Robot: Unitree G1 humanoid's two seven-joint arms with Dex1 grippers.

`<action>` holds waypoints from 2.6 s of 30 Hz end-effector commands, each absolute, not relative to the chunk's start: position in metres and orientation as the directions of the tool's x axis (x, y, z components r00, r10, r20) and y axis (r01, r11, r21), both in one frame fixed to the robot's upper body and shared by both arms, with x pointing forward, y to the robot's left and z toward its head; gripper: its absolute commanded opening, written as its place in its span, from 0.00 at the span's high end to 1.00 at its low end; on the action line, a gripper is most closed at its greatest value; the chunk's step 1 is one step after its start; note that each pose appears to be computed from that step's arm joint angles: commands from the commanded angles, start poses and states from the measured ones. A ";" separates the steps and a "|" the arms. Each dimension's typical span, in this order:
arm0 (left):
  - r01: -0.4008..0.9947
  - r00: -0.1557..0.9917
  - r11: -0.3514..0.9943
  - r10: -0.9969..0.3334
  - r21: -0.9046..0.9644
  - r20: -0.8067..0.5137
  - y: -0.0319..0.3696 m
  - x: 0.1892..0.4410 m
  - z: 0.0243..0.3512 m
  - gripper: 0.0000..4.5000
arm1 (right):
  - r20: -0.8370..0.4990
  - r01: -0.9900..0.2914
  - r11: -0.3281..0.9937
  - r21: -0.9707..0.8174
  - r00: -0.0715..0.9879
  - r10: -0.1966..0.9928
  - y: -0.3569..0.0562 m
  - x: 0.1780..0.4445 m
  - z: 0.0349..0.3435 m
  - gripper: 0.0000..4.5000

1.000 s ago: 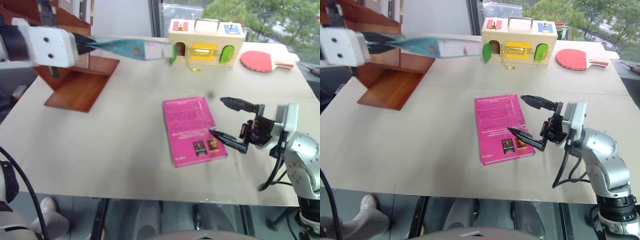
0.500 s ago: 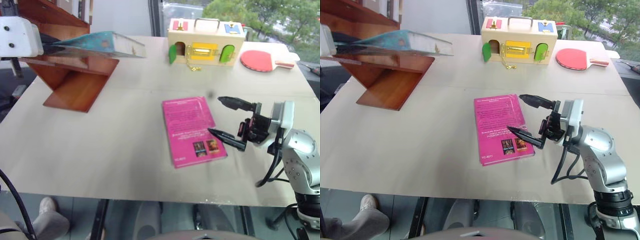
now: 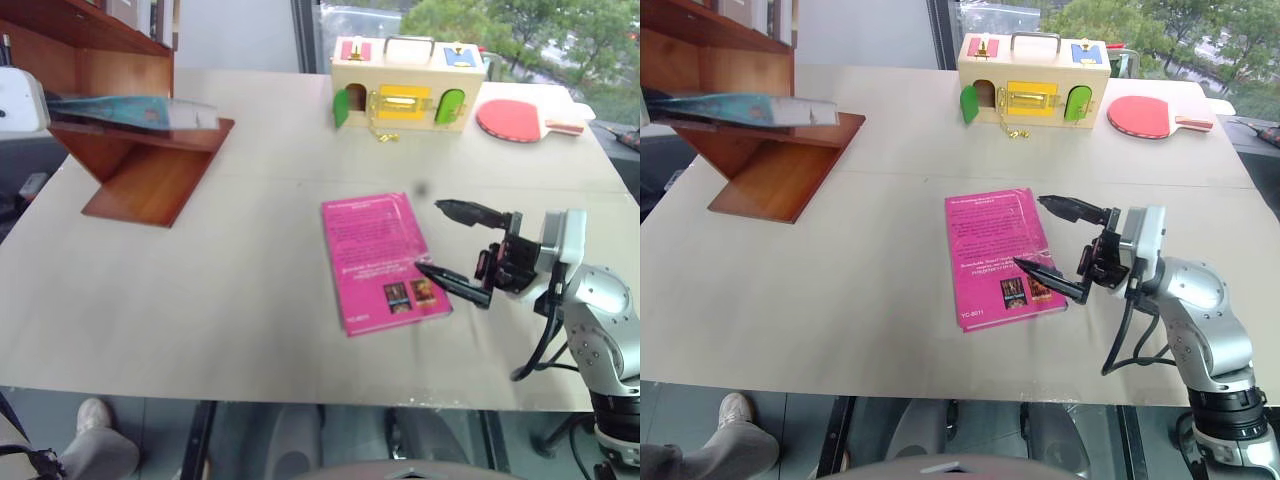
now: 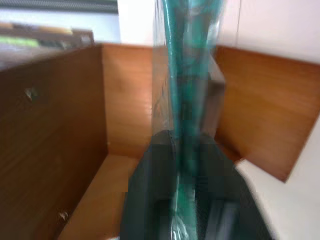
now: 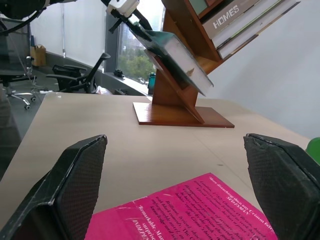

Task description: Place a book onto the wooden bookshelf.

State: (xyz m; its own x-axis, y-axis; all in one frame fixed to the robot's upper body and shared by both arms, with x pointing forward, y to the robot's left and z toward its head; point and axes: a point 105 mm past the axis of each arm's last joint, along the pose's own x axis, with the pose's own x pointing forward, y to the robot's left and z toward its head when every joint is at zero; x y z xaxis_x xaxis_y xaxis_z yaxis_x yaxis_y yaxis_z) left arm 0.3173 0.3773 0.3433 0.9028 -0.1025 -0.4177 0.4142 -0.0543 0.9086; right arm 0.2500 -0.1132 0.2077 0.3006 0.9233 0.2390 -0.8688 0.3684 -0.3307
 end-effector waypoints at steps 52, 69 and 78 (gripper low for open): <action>-0.251 0.861 0.919 0.070 0.302 0.503 0.273 0.332 0.277 0.99 | 0.204 -0.842 0.352 -0.408 0.292 0.934 -0.129 0.244 0.237 0.00; 0.109 0.908 0.933 -0.233 0.342 0.348 0.223 0.323 0.220 0.99 | 0.377 -0.823 0.408 -0.395 0.260 0.889 -0.114 0.248 0.266 0.00; 0.477 0.847 0.854 -0.510 0.210 0.151 0.218 0.285 0.179 0.59 | 0.148 -0.851 0.409 -0.329 0.381 0.912 -0.137 0.251 0.221 0.00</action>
